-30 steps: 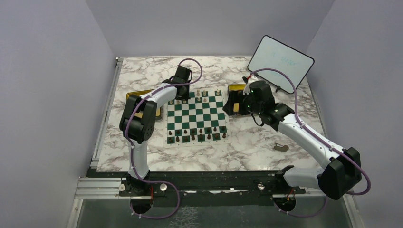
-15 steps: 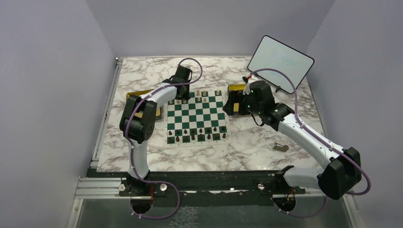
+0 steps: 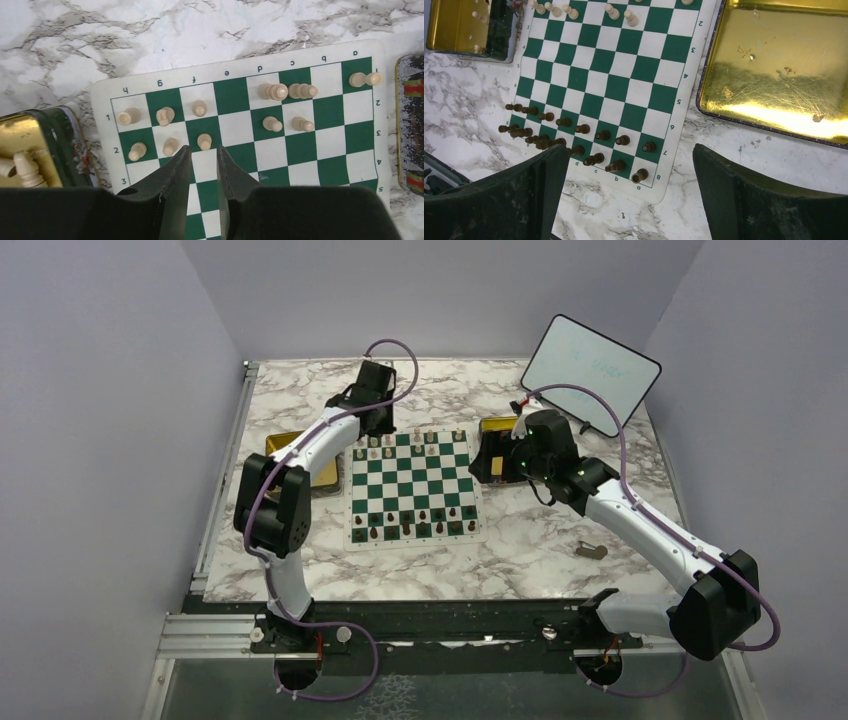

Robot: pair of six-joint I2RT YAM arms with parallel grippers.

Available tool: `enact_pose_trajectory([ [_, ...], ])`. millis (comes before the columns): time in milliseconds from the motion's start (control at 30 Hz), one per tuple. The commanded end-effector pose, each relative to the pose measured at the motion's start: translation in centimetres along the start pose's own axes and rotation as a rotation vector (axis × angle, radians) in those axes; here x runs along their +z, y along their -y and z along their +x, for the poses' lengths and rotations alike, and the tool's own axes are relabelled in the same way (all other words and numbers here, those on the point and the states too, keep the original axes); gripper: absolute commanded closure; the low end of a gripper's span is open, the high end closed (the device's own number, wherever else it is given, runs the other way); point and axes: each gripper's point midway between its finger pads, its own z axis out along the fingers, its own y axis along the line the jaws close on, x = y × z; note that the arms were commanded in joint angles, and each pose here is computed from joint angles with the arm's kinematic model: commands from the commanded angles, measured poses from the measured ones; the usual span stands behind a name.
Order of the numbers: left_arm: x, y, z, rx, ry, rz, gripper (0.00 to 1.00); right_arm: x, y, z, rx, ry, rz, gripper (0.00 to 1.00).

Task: Set up the chess pieces on the board
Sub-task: Place the chess piece on the chessboard, then pick up the chess piece from the storage box.

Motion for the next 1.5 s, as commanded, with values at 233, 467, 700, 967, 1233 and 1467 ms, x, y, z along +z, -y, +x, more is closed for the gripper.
enact_pose_trajectory([
  [233,-6.3,-9.9,-3.0,-0.147,0.089,-0.147,0.73,-0.5,0.0,-0.7,-0.006,0.028,-0.005,0.0],
  [467,-6.9,-16.4,-0.7,-0.216,0.05,-0.267,0.73,-0.3,-0.1,-0.6,-0.005,0.023,-0.01,0.0],
  [700,-5.6,-19.8,2.9,-0.287,-0.039,-0.309,0.73,-0.2,-0.1,-0.6,-0.008,0.021,-0.011,0.0],
  [967,-3.6,-20.3,6.0,-0.307,-0.125,-0.299,0.73,-0.2,-0.1,-0.5,-0.007,0.02,-0.009,0.0],
  [1233,-2.2,-20.3,7.4,-0.305,-0.165,-0.285,0.74,-0.2,-0.1,-0.7,-0.007,0.023,-0.01,0.0],
  [1467,-1.6,-20.7,8.0,-0.311,-0.181,-0.29,0.75,-0.3,0.0,-0.5,-0.007,0.02,-0.005,0.0],
])
